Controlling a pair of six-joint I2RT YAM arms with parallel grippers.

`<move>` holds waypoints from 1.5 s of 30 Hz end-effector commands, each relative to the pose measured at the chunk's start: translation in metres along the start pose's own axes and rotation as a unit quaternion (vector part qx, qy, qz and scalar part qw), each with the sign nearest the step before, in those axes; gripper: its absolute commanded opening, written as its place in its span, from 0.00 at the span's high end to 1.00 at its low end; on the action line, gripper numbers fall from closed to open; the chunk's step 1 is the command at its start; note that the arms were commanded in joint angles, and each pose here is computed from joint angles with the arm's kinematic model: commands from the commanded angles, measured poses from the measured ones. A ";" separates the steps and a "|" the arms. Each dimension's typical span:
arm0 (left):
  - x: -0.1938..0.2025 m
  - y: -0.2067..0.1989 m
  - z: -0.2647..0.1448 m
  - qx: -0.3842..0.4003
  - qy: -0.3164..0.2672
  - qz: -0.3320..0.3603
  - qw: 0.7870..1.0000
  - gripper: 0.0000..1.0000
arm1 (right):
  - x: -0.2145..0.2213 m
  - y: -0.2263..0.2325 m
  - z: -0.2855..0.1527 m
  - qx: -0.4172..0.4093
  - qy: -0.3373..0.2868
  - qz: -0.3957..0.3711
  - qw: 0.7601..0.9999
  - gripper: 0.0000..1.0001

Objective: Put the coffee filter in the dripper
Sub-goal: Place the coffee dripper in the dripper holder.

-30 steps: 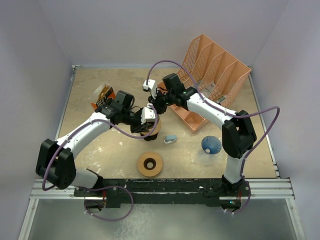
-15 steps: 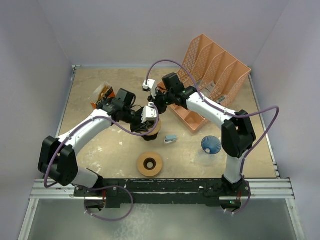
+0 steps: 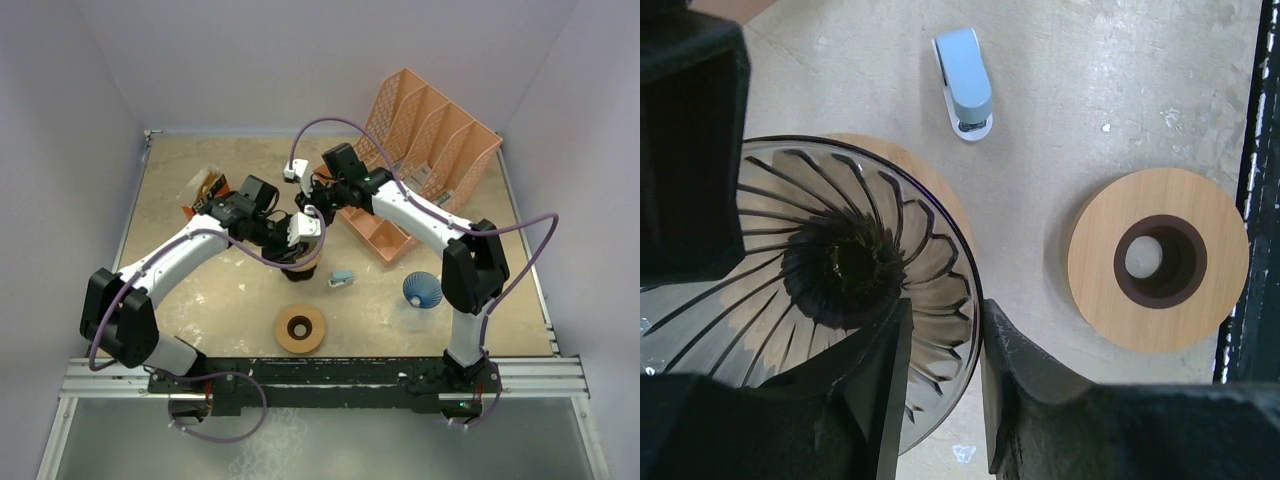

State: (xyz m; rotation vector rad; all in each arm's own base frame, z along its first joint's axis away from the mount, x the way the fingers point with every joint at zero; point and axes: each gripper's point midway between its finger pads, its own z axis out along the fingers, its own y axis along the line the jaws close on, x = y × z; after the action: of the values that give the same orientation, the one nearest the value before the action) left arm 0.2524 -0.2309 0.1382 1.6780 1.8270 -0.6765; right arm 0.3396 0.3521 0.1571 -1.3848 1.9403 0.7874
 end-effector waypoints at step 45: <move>-0.055 0.024 -0.071 -0.131 -0.086 -0.092 0.983 0.33 | -0.052 -0.011 -0.096 0.009 -0.115 -0.059 0.991 0.52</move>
State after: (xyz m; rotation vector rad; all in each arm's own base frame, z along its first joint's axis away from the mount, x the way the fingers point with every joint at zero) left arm 0.2522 -0.2180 0.2005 1.4414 1.8995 -0.6113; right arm 0.3621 0.3010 0.2432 -1.2795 1.7796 0.8049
